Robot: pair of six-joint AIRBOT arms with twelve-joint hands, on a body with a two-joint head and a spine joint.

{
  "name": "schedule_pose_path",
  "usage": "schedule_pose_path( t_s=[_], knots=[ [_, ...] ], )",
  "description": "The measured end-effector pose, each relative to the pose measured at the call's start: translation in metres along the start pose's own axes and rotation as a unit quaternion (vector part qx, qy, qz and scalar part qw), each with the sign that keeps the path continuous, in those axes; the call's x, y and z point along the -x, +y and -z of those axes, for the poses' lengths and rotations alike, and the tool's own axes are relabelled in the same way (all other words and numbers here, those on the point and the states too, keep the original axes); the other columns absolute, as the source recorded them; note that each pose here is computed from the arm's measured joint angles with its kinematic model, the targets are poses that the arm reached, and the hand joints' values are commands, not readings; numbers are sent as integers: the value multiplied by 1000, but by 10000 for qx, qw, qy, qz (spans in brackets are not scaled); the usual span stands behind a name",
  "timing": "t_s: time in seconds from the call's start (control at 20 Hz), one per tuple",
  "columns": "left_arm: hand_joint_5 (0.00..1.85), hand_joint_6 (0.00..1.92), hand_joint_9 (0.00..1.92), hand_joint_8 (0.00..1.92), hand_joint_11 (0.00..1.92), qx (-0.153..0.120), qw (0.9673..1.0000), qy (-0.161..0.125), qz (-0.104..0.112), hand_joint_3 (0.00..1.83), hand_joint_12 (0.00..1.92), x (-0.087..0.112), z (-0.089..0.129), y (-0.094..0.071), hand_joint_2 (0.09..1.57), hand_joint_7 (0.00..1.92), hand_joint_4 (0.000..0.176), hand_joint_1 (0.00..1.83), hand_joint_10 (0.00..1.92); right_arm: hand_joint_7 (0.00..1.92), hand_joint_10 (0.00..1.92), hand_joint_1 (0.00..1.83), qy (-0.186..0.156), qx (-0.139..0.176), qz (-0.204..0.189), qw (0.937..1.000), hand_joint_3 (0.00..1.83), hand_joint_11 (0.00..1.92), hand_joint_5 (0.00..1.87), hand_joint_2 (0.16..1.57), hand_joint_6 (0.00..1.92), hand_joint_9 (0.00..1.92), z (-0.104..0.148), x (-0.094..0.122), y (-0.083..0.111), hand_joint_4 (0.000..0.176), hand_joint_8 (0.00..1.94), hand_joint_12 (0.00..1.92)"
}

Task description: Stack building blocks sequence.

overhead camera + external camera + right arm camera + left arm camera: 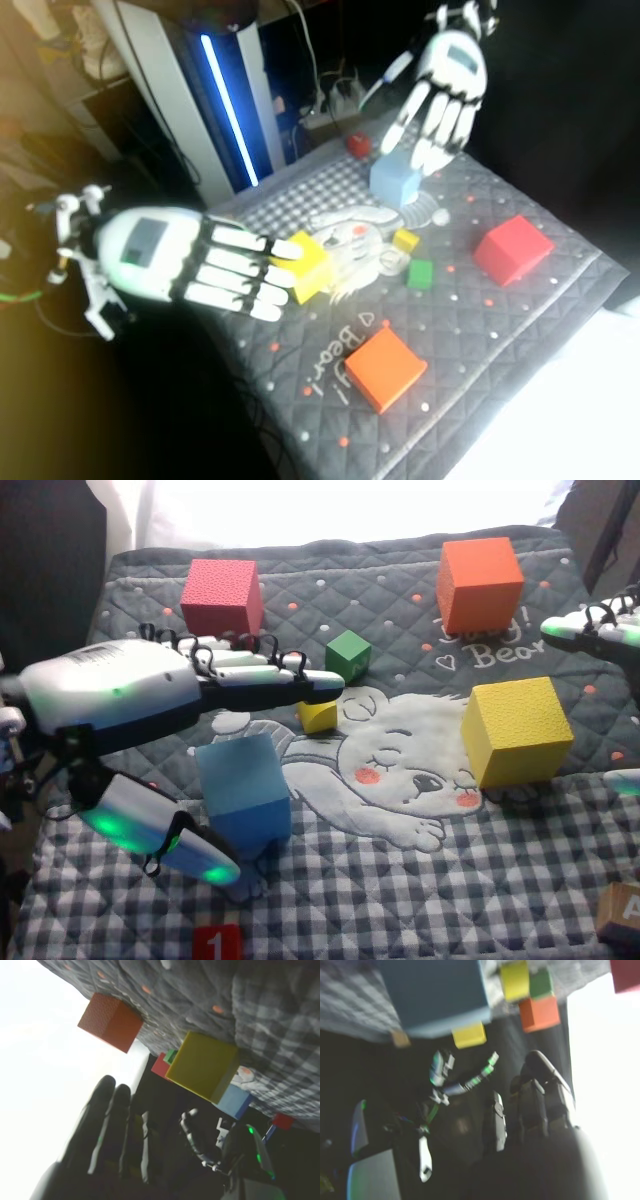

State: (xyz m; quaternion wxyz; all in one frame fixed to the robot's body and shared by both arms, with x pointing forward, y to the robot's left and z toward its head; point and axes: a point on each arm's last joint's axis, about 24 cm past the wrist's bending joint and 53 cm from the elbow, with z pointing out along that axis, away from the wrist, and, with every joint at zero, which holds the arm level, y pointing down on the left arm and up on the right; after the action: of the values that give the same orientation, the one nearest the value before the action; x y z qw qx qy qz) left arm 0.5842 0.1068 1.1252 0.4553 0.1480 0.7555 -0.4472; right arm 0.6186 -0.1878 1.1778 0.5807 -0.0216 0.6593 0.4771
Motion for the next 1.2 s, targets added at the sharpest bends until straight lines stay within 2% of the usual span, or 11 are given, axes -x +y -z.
schedule_pose_path(
  t_s=[0.35,0.45,0.5,0.55,0.6,0.75,0.85,1.0,1.05,1.15,1.2],
  knots=[
    [414,4,329,7,77,534,9976,441,-56,2,1208,-26,-10,32,887,426,176,842,10,338,0,676,15,7,5,10000,2,330,210,1092,4,386,0,-1,0,67,0,265],
    [733,19,603,37,225,542,9976,428,-59,5,1436,-25,-10,33,987,727,86,1025,84,369,13,688,11,7,4,10000,3,362,220,1099,6,423,0,-1,0,60,9,269],
    [986,513,712,1016,418,551,9977,402,-29,6,1599,-24,-10,34,1092,891,0,1208,856,366,7,686,12,5,6,10000,5,364,224,1107,5,417,0,-1,0,50,6,262],
    [1044,634,732,1326,588,569,9979,301,77,3,1646,-19,-11,36,1128,858,0,1245,1304,365,5,687,14,6,5,10000,7,367,226,1113,5,415,0,-1,0,49,5,261],
    [1049,783,837,1391,802,591,9979,219,169,1,1606,-15,-11,40,1146,790,0,1241,1450,421,8,679,12,14,6,10000,5,376,232,1122,3,480,0,-1,1,51,9,339],
    [970,1012,835,1309,938,609,9977,106,262,3,1502,-9,-12,43,1178,659,0,1330,1443,518,1,679,19,-6,-5,10000,0,242,248,1120,0,591,0,-1,0,36,0,802],
    [1017,966,866,1354,866,625,9977,-126,235,0,1525,9,-10,44,1173,699,0,1256,1365,475,5,686,16,-6,-12,10000,2,251,254,1117,3,549,0,-1,0,43,6,690],
    [1094,749,954,1424,1044,599,9927,-1047,38,0,1705,77,2,46,1148,757,0,1248,1538,539,7,677,8,-10,-16,10000,0,215,262,1132,0,615,0,-1,-1,44,1,967],
    [1118,751,921,1339,1000,631,9901,-1250,14,0,1602,94,5,49,1133,782,0,1252,1387,545,1,668,6,-9,-14,10000,0,162,255,1131,0,596,0,0,-1,60,0,978],
    [1012,944,700,1266,415,774,9820,-1722,-96,0,1370,136,8,60,1169,759,0,1333,1351,502,9,639,11,-15,-16,10000,1,186,265,1125,1,530,0,-1,-1,64,2,741],
    [1012,944,700,1266,415,799,9789,-1875,-114,0,1370,149,6,62,1169,759,0,1333,1351,502,9,639,6,-15,-16,10000,1,186,265,1125,1,530,0,0,-1,64,2,741]
  ],
)
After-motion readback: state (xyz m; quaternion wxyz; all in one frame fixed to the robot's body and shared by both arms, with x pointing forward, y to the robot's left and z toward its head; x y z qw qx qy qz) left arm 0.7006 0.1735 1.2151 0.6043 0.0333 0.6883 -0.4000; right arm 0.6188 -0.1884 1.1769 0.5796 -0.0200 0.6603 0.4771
